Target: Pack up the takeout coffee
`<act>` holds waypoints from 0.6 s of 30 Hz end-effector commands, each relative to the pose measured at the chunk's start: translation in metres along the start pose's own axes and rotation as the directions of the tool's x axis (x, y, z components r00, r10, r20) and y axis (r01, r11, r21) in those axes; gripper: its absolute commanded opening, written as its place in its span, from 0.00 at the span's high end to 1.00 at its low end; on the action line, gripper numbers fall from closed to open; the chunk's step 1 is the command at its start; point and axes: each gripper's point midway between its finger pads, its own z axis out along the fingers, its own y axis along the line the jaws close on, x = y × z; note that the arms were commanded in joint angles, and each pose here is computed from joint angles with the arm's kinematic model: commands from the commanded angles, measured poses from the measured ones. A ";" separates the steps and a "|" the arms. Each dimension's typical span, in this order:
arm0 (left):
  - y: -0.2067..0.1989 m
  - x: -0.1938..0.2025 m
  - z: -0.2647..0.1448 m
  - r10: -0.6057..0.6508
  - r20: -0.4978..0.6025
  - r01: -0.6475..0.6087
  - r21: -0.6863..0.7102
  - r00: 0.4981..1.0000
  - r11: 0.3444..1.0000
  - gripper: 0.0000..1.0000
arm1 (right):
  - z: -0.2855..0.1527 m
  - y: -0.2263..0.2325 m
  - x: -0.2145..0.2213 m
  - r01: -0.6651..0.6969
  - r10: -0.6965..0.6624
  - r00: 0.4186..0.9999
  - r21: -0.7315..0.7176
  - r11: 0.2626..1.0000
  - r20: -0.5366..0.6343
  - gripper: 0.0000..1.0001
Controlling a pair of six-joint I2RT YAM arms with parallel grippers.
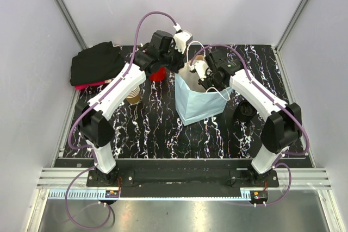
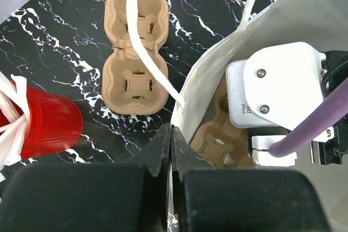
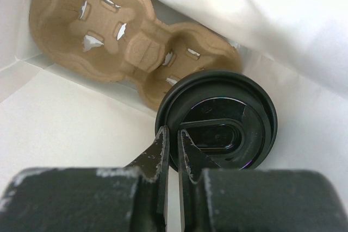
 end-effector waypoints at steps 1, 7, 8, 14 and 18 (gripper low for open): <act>-0.006 -0.020 -0.016 0.017 0.068 -0.018 0.011 0.998 1.000 1.00 | -0.013 -0.004 -0.012 0.015 -0.016 0.997 0.018 1.000 0.069 1.00; -0.008 -0.021 -0.017 0.019 0.071 -0.020 0.014 0.997 1.000 1.00 | -0.012 -0.002 -0.013 0.023 -0.024 0.997 0.012 1.000 0.080 1.00; -0.008 -0.020 -0.017 0.018 0.068 -0.019 0.014 0.998 1.000 1.00 | -0.011 -0.003 -0.012 0.025 -0.026 0.997 0.012 1.000 0.078 1.00; -0.009 -0.020 -0.016 0.021 0.066 -0.022 0.016 0.998 1.000 1.00 | -0.008 0.000 -0.012 0.036 -0.036 0.995 0.000 0.999 0.097 1.00; -0.011 -0.020 -0.015 0.024 0.066 -0.025 0.019 0.998 0.999 1.00 | -0.007 0.000 -0.013 0.037 -0.037 0.994 -0.001 0.999 0.103 1.00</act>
